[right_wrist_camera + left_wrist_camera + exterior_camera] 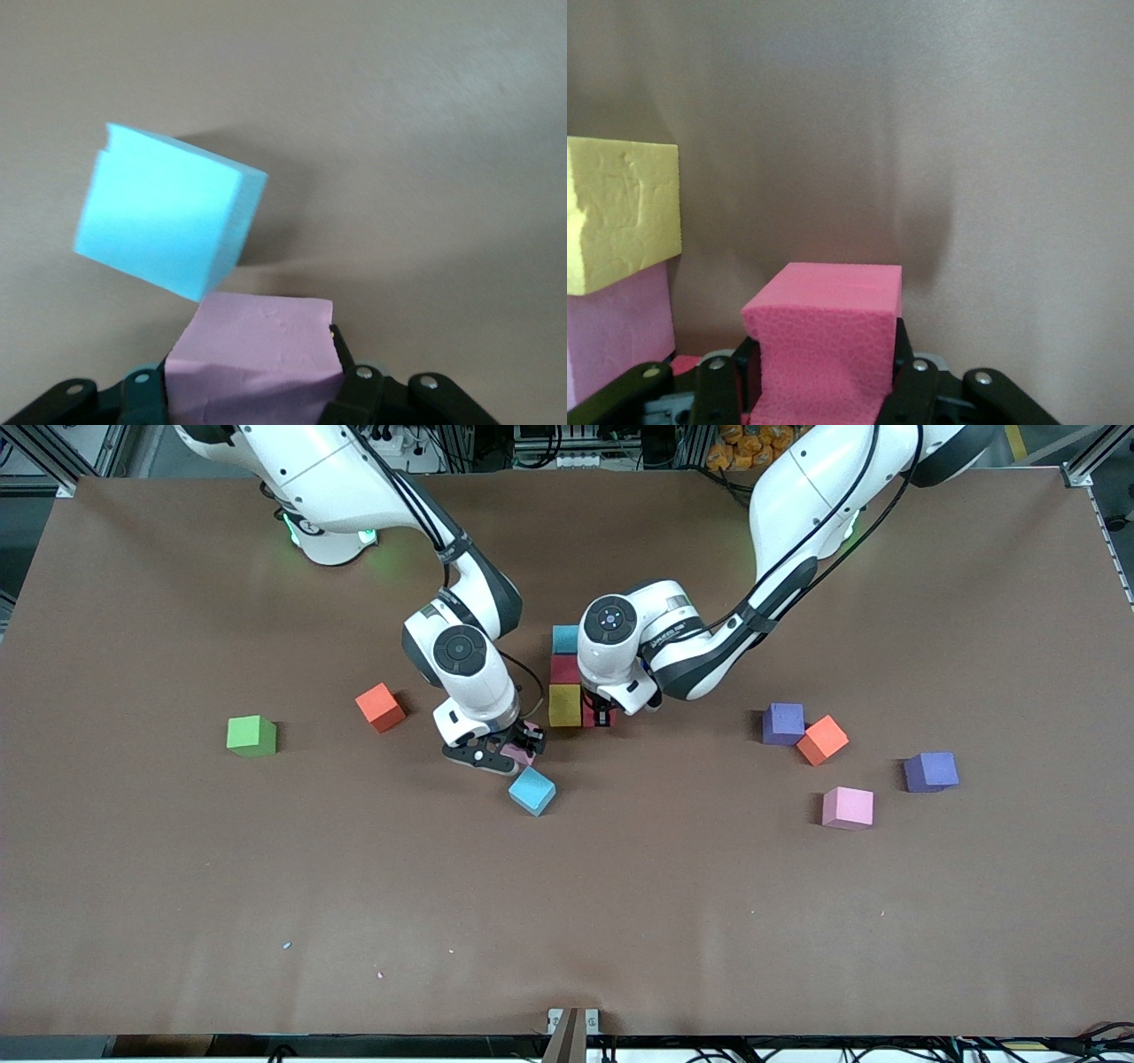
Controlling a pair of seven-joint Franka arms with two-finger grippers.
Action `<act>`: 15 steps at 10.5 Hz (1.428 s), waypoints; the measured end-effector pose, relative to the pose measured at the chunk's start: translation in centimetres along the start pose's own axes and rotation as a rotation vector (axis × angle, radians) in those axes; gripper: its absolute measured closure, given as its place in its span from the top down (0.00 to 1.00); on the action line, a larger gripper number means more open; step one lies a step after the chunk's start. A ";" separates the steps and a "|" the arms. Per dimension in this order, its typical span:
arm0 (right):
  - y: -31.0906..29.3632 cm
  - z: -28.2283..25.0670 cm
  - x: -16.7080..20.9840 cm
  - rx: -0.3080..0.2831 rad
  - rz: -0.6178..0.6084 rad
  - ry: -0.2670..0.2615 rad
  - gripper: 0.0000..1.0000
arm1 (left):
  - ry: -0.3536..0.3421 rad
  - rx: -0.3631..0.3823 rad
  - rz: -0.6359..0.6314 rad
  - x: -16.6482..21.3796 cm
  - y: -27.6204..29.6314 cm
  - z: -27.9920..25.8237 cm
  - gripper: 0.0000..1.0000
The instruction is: Arrange 11 blocks into digit 3
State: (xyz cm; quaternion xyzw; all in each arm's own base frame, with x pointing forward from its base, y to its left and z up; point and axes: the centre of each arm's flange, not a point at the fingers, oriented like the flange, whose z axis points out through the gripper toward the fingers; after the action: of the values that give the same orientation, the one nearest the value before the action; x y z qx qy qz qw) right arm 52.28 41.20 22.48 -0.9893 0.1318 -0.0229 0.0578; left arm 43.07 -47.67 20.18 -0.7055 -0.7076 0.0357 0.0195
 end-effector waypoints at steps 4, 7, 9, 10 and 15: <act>-1.4 0.0 2.9 0.031 -0.112 0.034 0.59 | -0.005 -0.001 -0.005 -0.1 0.3 0.0 0.54; -1.1 0.4 4.4 0.031 -0.216 0.048 0.59 | -0.006 -0.002 -0.005 -0.1 0.4 0.0 0.79; -1.2 0.3 4.3 0.000 -0.232 0.017 0.59 | -0.008 -0.005 -0.007 -0.2 0.6 -0.2 1.00; -1.5 0.0 4.0 -0.020 -0.238 -0.005 0.59 | -0.007 -0.006 -0.006 -0.2 0.6 -0.3 1.00; -3.1 0.1 1.9 -0.036 -0.236 -0.031 0.59 | 0.033 -0.018 0.052 -0.9 -0.5 -4.8 1.00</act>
State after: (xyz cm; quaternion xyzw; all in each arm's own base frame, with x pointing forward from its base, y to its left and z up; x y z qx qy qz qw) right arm 54.92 43.72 22.85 -0.9991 0.0136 -0.0119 0.0390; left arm 42.94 -48.47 25.03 -0.7244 -0.6887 0.0183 0.0237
